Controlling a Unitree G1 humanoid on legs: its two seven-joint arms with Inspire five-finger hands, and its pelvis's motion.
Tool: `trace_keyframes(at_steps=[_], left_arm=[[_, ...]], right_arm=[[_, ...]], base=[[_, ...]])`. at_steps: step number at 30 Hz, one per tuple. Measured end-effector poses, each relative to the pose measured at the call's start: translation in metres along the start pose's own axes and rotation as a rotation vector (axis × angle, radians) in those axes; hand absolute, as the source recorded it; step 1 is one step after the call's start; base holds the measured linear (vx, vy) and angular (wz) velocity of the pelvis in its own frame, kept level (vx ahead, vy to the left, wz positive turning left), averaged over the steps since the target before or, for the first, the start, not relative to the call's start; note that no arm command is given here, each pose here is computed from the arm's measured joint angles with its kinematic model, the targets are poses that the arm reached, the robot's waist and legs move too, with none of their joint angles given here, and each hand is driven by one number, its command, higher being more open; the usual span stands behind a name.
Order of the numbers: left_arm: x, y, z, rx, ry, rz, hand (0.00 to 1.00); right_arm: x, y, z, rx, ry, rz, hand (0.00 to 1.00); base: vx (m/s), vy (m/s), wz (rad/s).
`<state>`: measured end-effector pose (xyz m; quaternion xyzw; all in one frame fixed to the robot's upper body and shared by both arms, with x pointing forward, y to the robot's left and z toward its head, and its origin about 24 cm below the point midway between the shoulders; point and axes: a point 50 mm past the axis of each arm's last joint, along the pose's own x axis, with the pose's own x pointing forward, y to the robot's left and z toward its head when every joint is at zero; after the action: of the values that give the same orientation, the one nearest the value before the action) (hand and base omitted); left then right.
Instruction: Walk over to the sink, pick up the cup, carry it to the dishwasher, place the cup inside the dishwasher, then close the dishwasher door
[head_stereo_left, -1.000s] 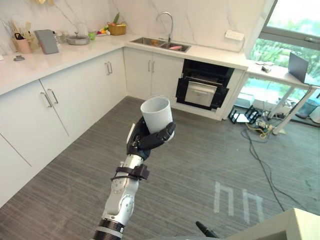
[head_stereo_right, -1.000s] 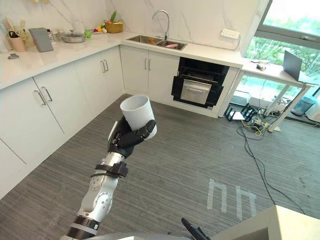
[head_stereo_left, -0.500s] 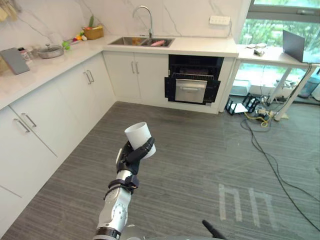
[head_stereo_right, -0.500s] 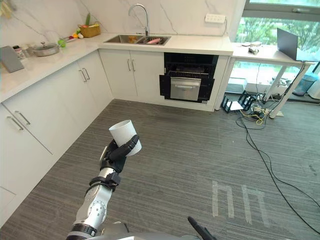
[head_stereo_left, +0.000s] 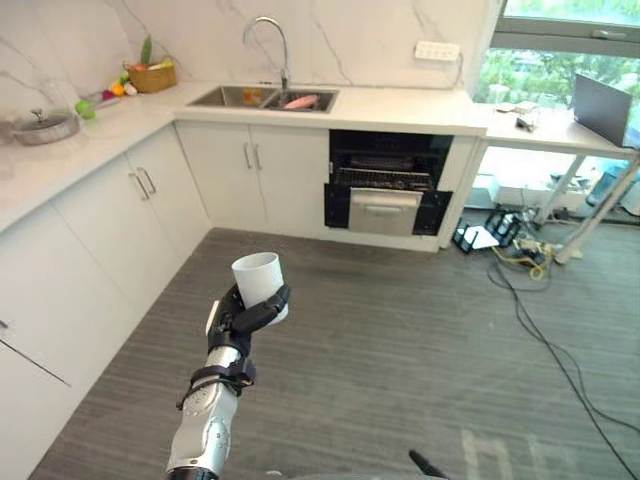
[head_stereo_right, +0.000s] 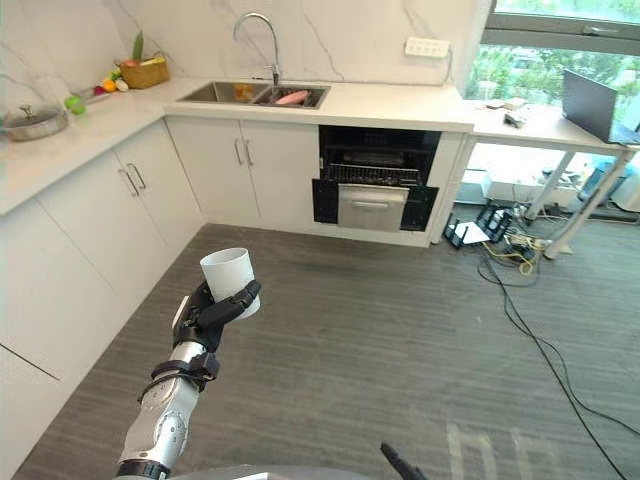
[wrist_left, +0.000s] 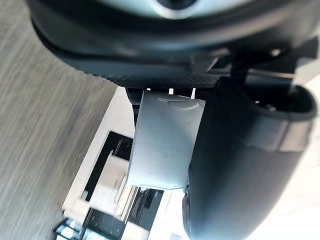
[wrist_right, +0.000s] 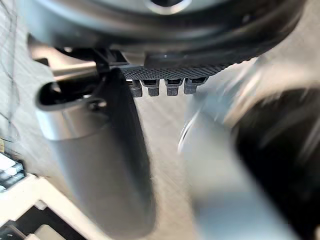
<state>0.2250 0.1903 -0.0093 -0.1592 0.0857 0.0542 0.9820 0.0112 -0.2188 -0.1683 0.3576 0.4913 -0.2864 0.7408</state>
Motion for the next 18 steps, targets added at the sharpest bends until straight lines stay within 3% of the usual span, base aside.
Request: trace_keyframes(at_steps=[4,12,18], left_arm=[[0.007,-0.022,-0.002,-0.004,0.014,-0.061,0.0],[0.003,-0.064,-0.007,-0.033,0.027,-0.201,0.0],[0.001,-0.076,-0.01,-0.061,0.034,-0.247,0.0]], right_arm=[[-0.003,0.012,-0.021,0.112,-0.033,0.048,1.0],[0.0,0.016,-0.004,0.05,-0.051,0.022,1.0],[-0.002,0.006,0.0,0.036,-0.043,-0.029,1.0]], base=[[0.41,-0.193,0.75],[0.58,-0.321,0.25],[0.46,-0.277,0.29]])
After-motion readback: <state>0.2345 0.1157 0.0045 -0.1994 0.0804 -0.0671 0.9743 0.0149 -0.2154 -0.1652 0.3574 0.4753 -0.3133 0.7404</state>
